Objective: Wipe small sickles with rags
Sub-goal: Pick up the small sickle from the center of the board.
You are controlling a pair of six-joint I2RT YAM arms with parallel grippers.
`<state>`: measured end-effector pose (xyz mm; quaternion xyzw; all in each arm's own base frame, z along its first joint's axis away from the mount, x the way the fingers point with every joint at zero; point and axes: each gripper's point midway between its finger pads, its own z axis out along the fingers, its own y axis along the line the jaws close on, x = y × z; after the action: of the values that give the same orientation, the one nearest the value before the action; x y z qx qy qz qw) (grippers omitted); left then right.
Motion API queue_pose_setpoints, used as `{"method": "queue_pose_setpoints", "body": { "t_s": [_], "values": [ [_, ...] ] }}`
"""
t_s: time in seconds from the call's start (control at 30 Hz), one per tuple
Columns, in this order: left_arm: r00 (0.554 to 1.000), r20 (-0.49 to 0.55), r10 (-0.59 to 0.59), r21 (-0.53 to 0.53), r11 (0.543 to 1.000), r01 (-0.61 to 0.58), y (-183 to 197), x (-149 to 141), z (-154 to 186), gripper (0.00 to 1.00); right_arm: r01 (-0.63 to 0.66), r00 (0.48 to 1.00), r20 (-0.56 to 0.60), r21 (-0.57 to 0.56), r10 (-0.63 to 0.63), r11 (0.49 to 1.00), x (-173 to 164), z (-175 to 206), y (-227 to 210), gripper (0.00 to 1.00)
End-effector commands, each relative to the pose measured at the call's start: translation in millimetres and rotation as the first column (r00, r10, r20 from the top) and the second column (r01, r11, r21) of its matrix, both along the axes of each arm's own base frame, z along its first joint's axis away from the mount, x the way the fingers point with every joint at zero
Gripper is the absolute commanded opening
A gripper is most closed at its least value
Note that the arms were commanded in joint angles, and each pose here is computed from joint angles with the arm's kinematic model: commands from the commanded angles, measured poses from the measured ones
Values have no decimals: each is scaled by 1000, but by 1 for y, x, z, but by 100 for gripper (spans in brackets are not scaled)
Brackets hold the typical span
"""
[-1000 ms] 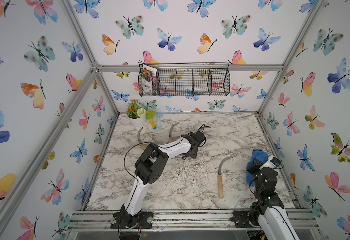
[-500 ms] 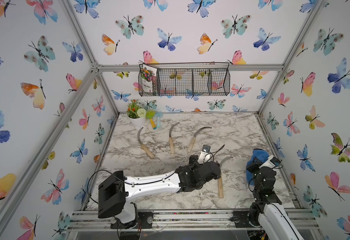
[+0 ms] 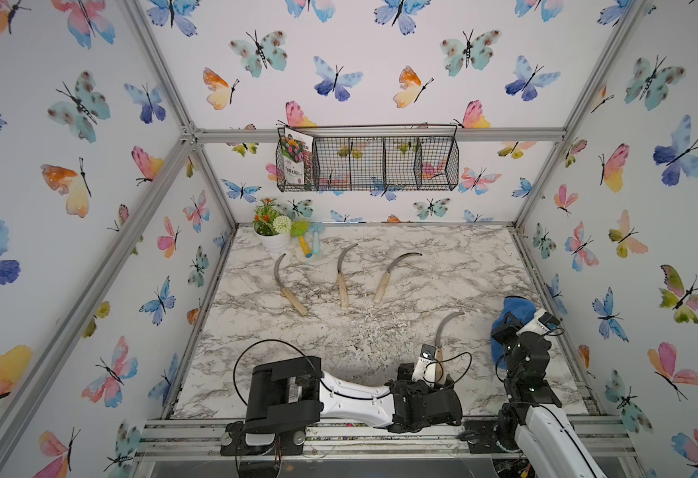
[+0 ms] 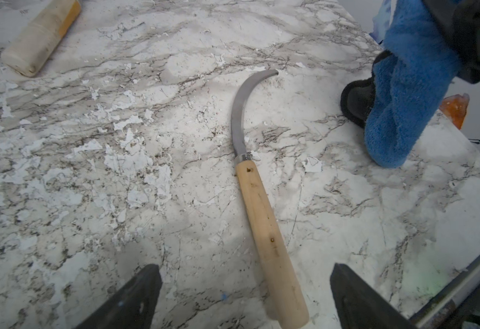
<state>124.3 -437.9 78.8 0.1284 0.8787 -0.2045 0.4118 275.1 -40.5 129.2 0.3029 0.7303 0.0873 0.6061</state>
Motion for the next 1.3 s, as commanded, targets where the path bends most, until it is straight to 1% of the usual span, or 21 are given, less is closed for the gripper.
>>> {"method": "queue_pose_setpoints", "body": {
  "t_s": [0.0,0.2,0.23,0.3,0.4,0.47,0.6,0.67,0.73,0.87,0.93,1.17,1.27],
  "values": [
    [998,-62,-12,-37,999,10,-13,-8,-14,89,-11,999,50,-10,12,1000,4,17,1,3],
    [995,-99,-11,10,1000,12,-15,-19,-45,82,-17,999,50,-10,18,1000,4,17,2,3],
    [995,-102,-13,6,1000,13,-17,-20,-45,82,-17,999,49,-10,18,1000,4,17,2,3],
    [994,-111,-4,38,999,8,-14,-21,-61,80,-20,998,51,-10,20,1000,4,17,3,3],
    [994,-109,7,49,999,-1,-12,-23,-65,77,-21,998,52,-10,21,1000,5,18,3,3],
    [995,-94,24,70,997,-18,-8,-24,-67,76,-22,998,51,-10,23,1000,5,18,3,3],
    [994,-73,80,149,986,-68,-1,-19,-75,68,-24,998,50,-11,25,1000,4,17,3,3],
    [993,-64,99,172,981,-87,4,-18,-76,60,-26,998,52,-11,26,1000,4,17,4,3],
    [992,-56,112,185,978,-100,9,-16,-76,57,-26,998,53,-10,26,1000,4,18,4,3],
    [991,-40,128,216,969,-117,18,-14,-76,55,-27,998,53,-10,27,1000,4,18,4,3],
    [992,-40,120,230,967,-108,19,-15,-79,54,-28,998,54,-10,29,1000,4,18,4,3],
    [998,-54,15,252,968,-1,4,-25,-93,49,-30,998,53,-9,30,1000,4,17,4,3],
    [998,-62,-1,251,968,17,3,-26,-95,46,-30,998,53,-9,30,1000,4,18,4,3]
  ]
}}
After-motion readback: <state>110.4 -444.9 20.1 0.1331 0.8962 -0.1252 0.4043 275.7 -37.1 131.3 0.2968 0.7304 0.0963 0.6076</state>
